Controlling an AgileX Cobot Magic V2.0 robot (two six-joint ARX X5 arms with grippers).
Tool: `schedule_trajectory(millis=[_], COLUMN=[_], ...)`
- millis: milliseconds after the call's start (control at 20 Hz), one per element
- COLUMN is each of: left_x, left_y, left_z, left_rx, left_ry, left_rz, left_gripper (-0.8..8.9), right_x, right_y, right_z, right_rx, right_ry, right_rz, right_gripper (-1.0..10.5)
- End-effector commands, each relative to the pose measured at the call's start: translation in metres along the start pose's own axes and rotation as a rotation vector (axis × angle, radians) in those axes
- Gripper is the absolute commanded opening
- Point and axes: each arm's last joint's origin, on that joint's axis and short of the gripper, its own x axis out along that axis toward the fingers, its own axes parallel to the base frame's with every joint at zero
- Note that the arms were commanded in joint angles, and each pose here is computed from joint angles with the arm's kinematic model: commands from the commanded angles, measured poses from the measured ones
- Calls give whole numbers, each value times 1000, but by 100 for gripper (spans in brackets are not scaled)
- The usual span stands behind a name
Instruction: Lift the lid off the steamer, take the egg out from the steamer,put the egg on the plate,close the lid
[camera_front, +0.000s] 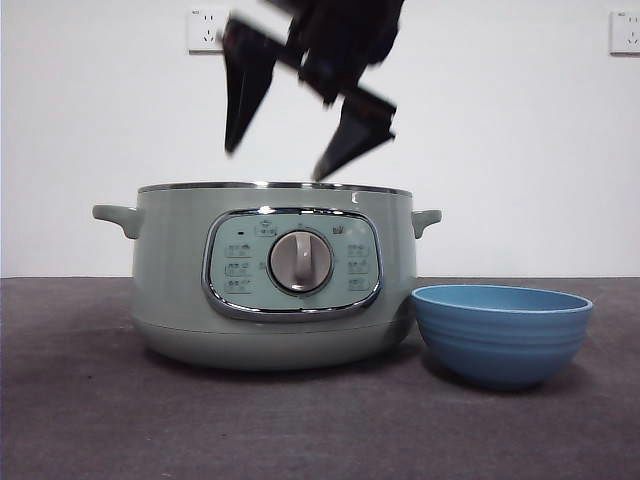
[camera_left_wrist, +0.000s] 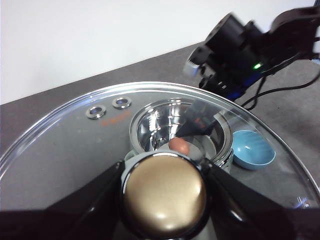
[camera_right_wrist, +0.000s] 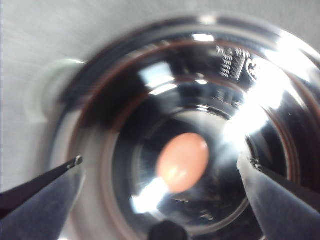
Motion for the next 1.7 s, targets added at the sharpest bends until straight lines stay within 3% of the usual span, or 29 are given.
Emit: schedule_trajectory(millis=[50,950,1050,1500,1700], left_x=[-7,-7,-7,-7,-7], left_y=[0,0,0,0,0], left_z=[4,3,3,3,3], left_rx=[-6,16,18,19,20], left_ry=[-64,-55,-55,-53,-49], left_rz=[-5,-6,-6,-6,-6], left_gripper=[-9,-9,-9,-9,-8], right_x=[23,85,85,89,90], right_y=[-3,-11,-11,-11,-11], right_z=[-4,-21,-21,-23,-24], right_rx=[11,52,56,77,82], right_ry=[43,139,139,149,157], right_rz=[-27,-31,-31,-25,-23], right_gripper=[565,525,429,400,313])
